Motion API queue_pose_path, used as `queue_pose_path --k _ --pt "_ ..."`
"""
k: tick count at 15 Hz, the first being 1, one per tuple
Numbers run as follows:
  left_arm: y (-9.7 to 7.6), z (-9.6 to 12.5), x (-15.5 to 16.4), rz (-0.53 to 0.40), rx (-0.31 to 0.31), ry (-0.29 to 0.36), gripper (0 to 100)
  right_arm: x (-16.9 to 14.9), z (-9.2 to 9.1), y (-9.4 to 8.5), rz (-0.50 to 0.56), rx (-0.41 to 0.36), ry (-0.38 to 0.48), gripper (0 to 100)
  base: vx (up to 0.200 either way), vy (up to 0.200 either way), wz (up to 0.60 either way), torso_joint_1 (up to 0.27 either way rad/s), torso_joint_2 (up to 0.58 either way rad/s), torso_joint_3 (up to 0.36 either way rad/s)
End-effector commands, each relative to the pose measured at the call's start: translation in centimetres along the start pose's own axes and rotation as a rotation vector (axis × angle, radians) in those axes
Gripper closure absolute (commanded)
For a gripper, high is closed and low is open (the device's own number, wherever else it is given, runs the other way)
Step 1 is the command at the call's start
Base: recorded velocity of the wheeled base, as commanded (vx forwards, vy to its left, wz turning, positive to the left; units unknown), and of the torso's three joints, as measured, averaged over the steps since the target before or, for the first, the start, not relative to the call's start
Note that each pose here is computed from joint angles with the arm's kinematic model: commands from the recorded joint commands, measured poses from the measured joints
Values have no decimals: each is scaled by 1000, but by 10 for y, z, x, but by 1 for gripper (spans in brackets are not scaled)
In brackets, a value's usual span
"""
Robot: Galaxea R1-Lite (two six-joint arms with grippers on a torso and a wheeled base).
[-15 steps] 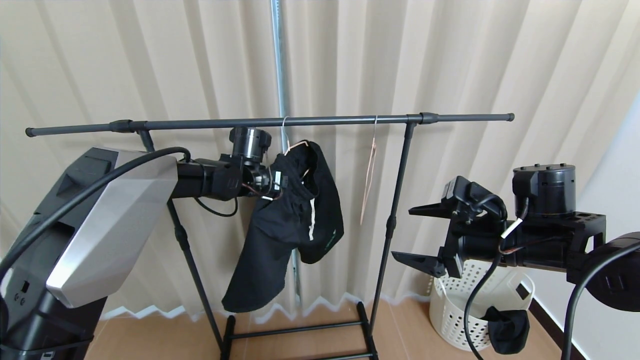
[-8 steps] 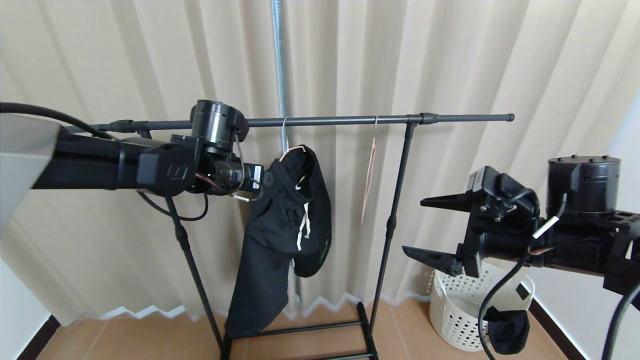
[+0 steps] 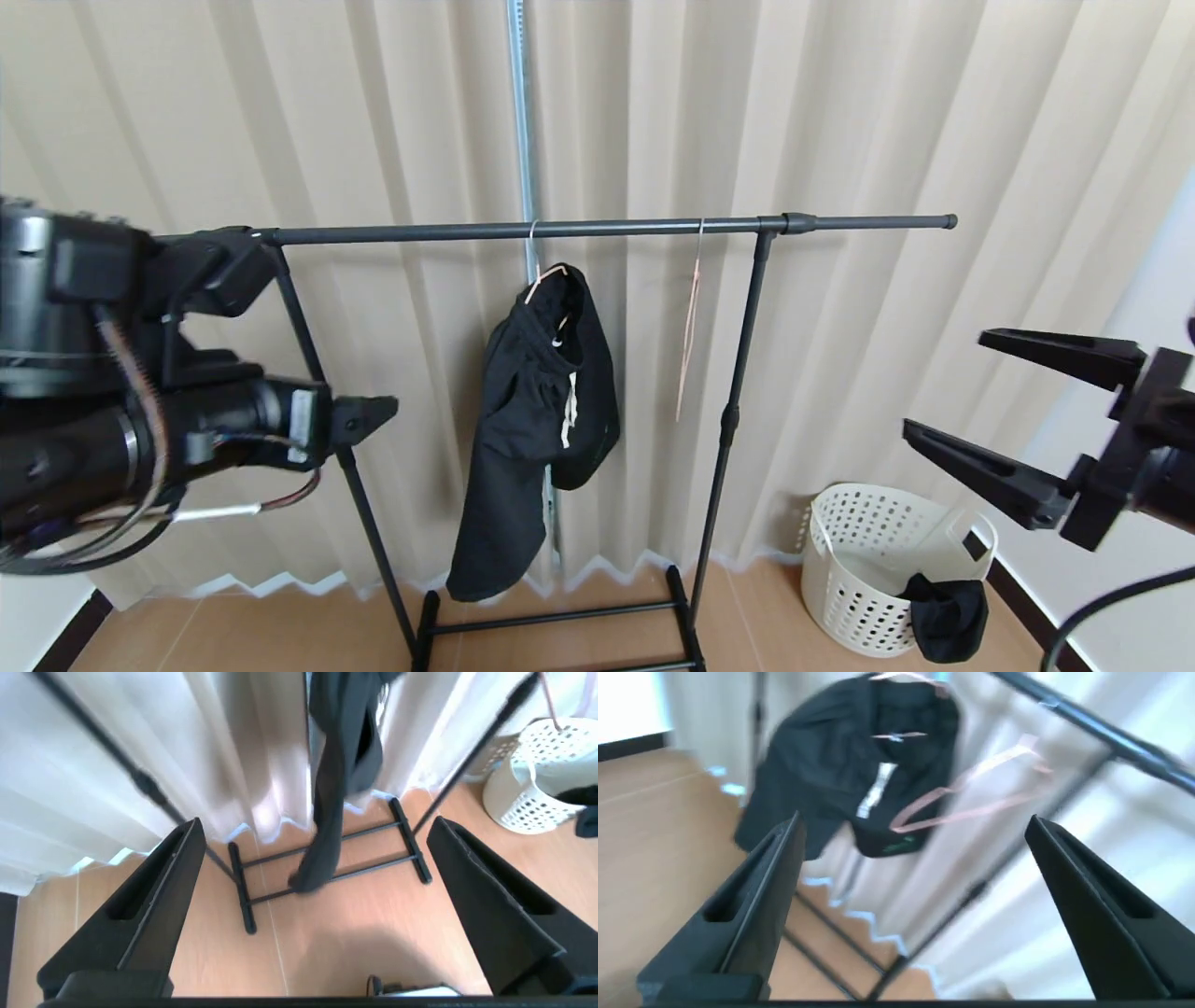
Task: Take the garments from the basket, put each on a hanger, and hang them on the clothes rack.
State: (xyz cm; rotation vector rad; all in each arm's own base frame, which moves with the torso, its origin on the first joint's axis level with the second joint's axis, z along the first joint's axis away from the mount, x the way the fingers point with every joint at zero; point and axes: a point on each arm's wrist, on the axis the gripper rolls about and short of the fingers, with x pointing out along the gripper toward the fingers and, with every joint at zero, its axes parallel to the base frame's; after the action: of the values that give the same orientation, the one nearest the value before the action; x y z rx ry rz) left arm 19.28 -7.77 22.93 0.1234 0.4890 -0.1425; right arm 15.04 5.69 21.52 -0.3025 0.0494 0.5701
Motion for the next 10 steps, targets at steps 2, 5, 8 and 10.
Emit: queue_pose_path --k 2,5,8,10 --pt "28 -87 -94 -13 -34 -145 0 -76 -42 27 -210 -1 -18 0 0 0 0 0 0 0" --pt "34 -145 -106 -18 -33 -153 0 -111 -85 47 -282 5 30 0 0 0 0 0 0 0" --pt "34 -180 -102 -20 -22 -111 0 -142 -121 65 -299 12 75 0 0 0 0 0 0 0" --pt "34 -198 -101 -66 -19 -96 0 -150 -138 73 -304 21 99 0 0 0 0 0 0 0"
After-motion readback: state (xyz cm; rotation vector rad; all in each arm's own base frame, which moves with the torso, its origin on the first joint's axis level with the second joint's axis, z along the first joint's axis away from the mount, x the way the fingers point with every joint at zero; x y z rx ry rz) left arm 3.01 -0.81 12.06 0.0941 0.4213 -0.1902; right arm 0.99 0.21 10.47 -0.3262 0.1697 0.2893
